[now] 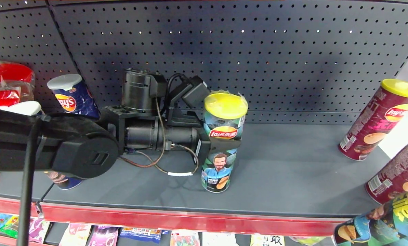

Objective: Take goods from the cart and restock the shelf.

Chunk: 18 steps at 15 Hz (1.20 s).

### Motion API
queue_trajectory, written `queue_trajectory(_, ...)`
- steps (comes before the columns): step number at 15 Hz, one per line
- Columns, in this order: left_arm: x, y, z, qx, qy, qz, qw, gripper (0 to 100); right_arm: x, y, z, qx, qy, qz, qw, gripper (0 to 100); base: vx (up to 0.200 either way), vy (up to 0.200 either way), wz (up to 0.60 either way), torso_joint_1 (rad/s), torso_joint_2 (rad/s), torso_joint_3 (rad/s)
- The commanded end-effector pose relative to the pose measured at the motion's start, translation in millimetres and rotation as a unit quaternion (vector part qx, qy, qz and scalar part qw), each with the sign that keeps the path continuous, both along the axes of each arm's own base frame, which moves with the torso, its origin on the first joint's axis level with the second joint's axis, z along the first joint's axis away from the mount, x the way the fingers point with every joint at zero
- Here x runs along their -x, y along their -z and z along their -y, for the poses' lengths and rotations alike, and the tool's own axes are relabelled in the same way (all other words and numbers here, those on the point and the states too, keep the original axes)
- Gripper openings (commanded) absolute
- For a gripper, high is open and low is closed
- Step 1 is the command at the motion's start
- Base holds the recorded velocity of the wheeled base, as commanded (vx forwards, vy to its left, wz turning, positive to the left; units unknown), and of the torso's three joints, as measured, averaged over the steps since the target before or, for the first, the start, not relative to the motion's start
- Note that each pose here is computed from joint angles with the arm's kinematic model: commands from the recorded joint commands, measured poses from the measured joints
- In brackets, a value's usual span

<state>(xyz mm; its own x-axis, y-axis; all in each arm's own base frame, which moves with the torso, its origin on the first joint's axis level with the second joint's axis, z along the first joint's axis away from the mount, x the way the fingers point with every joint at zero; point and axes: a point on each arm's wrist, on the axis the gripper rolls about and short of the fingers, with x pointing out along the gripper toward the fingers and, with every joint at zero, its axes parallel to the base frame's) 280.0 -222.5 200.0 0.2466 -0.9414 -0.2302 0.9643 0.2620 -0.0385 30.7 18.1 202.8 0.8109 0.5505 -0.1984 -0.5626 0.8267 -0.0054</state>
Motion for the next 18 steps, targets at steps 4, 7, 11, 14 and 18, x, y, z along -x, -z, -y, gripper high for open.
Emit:
queue_trajectory(4, 14.2, 10.5, -5.6, -0.006, 0.007, -0.008, 0.9999, 0, 0.1, 0.1, 0.0, 0.0, 0.0, 0.0, 1.0, 0, 0.0, 0.0, 0.0, 0.0, 0.0, 0.0)
queue_trajectory(7, 23.3, 7.9, -12.3, -0.005, 0.009, -0.009, 0.9999, 0, 0.1, -0.3, 0.0, 0.0, 0.0, 0.001, 1.0, 0, 0.0, 0.0, 0.0, 0.0, 0.0, 0.0)
queue_trajectory(11, 35.7, 11.3, -17.8, -0.009, 0.016, -0.015, 0.9997, 0, 0.2, -0.8, 0.1, -0.001, 0.0, 0.001, 1.0, 0, 0.0, 0.0, 0.0, 0.0, 0.0, 0.0)
queue_trajectory(14, 41.0, 15.9, -21.3, -0.012, 0.017, -0.019, 0.9996, 0, 0.1, -0.3, 0.0, 0.0, -0.001, 0.001, 1.0, 0, 0.0, 0.0, 0.0, 0.0, 0.0, 0.0)
queue_trajectory(18, 41.3, 17.7, -21.6, -0.01, 0.016, -0.016, 0.9997, 100, 0.1, -0.3, 0.0, 0.0, 0.0, 0.001, 1.0, 0, 0.0, 0.0, 0.0, 0.0, 0.0, 0.0)
